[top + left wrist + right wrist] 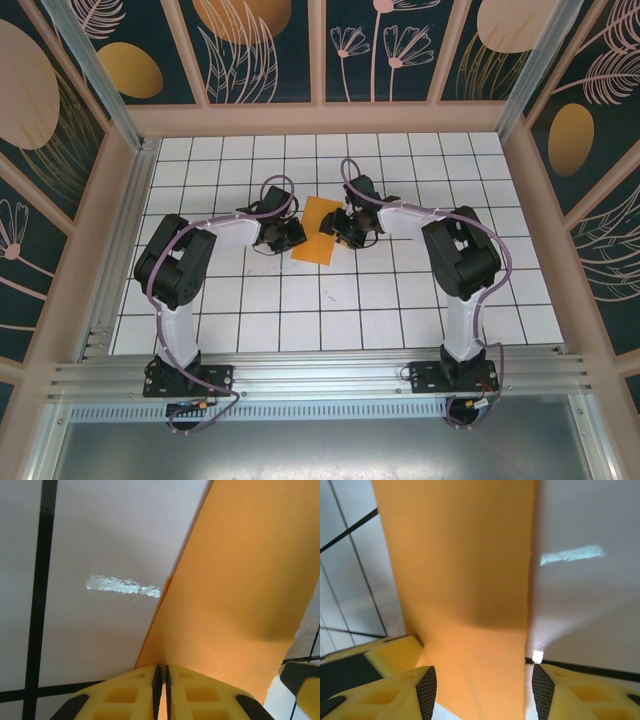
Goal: Fold a paper plane with a square sheet of paper (pick it up from the middle)
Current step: Third fold the triangle at the center of the table.
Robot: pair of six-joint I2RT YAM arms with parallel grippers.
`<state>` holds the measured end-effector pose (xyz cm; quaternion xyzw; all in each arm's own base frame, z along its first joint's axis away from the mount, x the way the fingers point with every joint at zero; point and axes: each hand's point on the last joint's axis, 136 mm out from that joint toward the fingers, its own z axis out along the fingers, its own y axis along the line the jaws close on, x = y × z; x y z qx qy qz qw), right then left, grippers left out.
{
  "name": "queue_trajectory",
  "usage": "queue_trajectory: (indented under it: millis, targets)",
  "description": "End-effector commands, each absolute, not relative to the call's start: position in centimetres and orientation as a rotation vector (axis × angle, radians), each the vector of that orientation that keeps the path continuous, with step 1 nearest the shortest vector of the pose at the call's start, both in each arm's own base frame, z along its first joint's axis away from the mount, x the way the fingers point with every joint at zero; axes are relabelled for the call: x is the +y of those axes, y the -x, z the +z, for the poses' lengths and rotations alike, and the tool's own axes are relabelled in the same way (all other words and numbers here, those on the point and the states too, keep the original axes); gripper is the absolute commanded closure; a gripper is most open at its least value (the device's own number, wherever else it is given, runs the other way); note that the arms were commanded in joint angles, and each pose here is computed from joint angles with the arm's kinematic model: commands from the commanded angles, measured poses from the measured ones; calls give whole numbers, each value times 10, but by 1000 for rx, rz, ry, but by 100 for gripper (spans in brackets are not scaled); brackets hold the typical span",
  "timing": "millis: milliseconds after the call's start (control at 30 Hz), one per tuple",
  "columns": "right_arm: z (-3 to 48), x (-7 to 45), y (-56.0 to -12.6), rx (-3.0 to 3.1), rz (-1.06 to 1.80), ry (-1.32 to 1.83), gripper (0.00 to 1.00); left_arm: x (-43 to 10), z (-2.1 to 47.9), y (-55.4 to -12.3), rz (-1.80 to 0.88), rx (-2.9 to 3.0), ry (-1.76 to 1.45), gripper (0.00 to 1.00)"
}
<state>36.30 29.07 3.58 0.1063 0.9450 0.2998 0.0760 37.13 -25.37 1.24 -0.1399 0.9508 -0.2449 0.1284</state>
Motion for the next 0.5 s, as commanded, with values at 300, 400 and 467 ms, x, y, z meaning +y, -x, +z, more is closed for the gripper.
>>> queue_trajectory:
  millis: [300,400,467]
  targets:
    - [29,313,-353,2916,931,-331,45,-230,-34,-343,-574,2898,489,85]
    - [30,315,-347,2936,934,-329,45,-229,-35,-343,-573,2896,493,85]
    - [30,315,-342,2942,955,-329,45,-229,-35,-342,-569,2897,496,85]
